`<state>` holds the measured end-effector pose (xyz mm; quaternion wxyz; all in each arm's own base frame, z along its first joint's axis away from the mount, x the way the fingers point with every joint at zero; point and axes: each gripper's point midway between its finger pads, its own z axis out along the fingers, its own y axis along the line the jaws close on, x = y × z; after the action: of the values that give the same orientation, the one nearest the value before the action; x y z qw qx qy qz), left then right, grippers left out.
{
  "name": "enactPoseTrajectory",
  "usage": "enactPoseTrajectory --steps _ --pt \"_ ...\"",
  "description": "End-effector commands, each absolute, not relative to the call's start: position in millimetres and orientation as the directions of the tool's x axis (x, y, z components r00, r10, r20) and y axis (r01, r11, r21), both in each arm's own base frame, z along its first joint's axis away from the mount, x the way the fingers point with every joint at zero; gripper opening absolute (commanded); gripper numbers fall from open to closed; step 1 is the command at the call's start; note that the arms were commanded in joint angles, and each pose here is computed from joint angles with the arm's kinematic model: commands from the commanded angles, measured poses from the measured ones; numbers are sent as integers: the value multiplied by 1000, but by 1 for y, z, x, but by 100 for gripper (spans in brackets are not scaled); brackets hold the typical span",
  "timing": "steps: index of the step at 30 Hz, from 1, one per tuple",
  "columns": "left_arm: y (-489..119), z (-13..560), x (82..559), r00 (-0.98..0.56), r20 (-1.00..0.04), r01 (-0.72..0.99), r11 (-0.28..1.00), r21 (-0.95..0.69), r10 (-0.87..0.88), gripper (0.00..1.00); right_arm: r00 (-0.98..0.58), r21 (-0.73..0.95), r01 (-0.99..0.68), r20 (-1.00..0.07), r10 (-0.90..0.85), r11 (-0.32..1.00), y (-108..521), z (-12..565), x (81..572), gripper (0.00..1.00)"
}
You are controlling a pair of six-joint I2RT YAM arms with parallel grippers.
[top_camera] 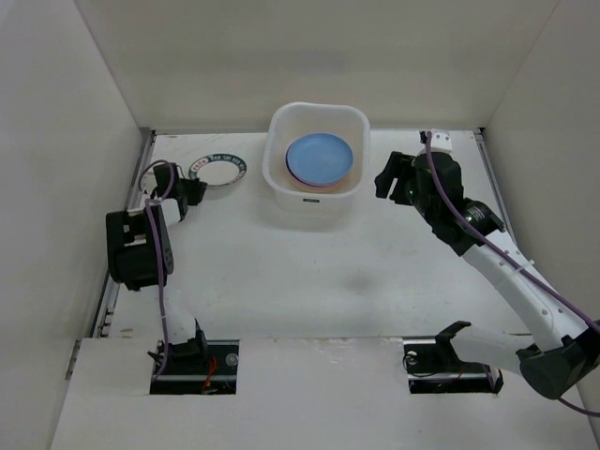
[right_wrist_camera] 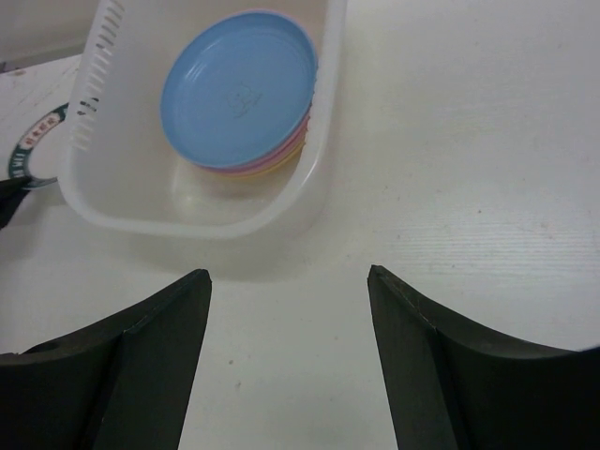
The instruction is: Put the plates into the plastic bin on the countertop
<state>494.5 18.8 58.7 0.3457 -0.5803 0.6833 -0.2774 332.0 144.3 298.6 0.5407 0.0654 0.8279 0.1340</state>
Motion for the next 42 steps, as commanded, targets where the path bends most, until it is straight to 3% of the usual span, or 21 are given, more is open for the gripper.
enactPoseTrajectory --steps 1,8,16,23,42 --pt "40 138 496 -45 -207 -483 202 -852 -977 3 -362 327 -41 -886 292 944 141 312 328 74" --pt "-10 256 500 -158 -340 -264 372 -890 -927 5 -370 327 -22 -881 296 945 130 302 315 74" --pt "-158 325 471 -432 -598 23 654 -756 -676 6 -380 339 21 -867 321 941 110 283 300 74" --pt "-229 318 460 -518 -653 118 710 -694 -553 7 -395 374 33 -847 356 927 102 272 288 74" --pt "-278 253 514 -570 -713 114 820 -560 -408 7 -383 397 81 -834 396 914 75 262 259 73"
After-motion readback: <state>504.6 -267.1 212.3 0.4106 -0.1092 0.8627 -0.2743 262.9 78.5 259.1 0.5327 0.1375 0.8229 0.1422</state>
